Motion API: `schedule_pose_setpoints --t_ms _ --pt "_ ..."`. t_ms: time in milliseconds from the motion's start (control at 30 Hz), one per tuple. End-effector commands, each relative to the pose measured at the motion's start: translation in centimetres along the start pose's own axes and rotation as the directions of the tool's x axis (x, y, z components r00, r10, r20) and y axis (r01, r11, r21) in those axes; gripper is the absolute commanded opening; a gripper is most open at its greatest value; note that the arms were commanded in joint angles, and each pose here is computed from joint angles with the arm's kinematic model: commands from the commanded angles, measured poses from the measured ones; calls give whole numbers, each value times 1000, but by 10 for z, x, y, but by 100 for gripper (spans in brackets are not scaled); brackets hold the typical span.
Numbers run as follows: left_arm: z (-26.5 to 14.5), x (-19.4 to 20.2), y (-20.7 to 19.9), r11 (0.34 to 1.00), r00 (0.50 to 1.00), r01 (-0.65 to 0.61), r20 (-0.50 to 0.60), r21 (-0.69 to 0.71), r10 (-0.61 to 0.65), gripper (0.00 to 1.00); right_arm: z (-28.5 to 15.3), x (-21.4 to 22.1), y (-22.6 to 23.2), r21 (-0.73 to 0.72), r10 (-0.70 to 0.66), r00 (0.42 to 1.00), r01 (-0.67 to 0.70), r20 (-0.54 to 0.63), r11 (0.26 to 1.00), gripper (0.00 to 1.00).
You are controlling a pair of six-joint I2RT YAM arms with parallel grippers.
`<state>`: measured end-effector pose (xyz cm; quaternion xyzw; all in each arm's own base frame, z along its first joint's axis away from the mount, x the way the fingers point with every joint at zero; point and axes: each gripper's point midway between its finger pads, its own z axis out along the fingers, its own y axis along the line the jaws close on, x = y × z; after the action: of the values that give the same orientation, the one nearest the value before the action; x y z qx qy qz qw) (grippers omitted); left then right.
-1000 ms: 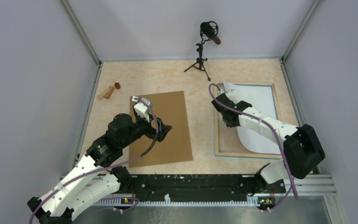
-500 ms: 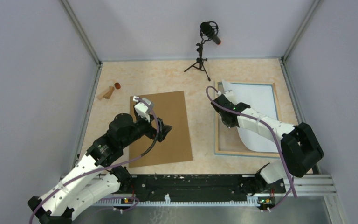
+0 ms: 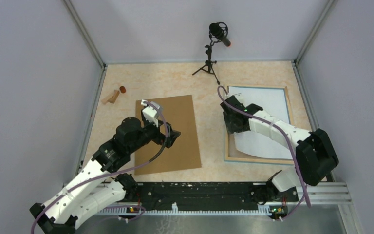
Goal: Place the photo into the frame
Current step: Turn over the photo from the photo frame.
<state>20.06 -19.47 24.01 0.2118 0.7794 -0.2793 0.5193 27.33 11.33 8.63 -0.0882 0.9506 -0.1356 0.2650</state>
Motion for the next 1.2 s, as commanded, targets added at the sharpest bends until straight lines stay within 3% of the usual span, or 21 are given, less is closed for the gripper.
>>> schedule_pose_setpoints --t_ms 0,67,167,400,467,567,700,800,967,1067,1167 --pt "5 1 0 1000 1000 -8 -4 5 8 98 -45 -23 32 -267 166 985 -148 45 952 77" --pt "8 4 2 1000 1000 -2 -20 -8 2 98 -55 -23 44 -343 252 968 -230 20 911 80" --pt "13 9 8 999 999 6 -44 -33 -8 98 -66 -18 77 -514 345 937 -320 -49 796 97" --pt "26 30 29 987 991 35 -125 -156 -55 98 -84 -5 123 -775 461 880 -368 -113 513 99" --pt "30 38 34 980 986 57 -147 -189 -85 98 -84 3 129 -787 434 893 -351 -120 506 99" --pt "35 51 42 967 976 74 -181 -243 -120 98 -80 11 136 -765 388 918 -306 -80 567 99" --pt "31 62 73 895 965 82 -189 -438 -181 98 -75 19 159 -736 367 926 -308 -88 603 99" --pt "24 74 97 813 945 112 -193 -572 -265 98 -69 24 179 -728 384 914 -353 -133 588 99" --pt "4 106 133 648 874 260 -111 -716 -474 98 -68 22 216 -802 399 898 -372 -183 468 99" --pt "-15 116 157 510 847 332 12 -793 -531 98 -60 23 224 -797 373 909 -363 -189 482 99" --pt "-24 115 178 427 836 399 131 -812 -533 98 -51 24 224 -786 362 918 -343 -164 515 99"
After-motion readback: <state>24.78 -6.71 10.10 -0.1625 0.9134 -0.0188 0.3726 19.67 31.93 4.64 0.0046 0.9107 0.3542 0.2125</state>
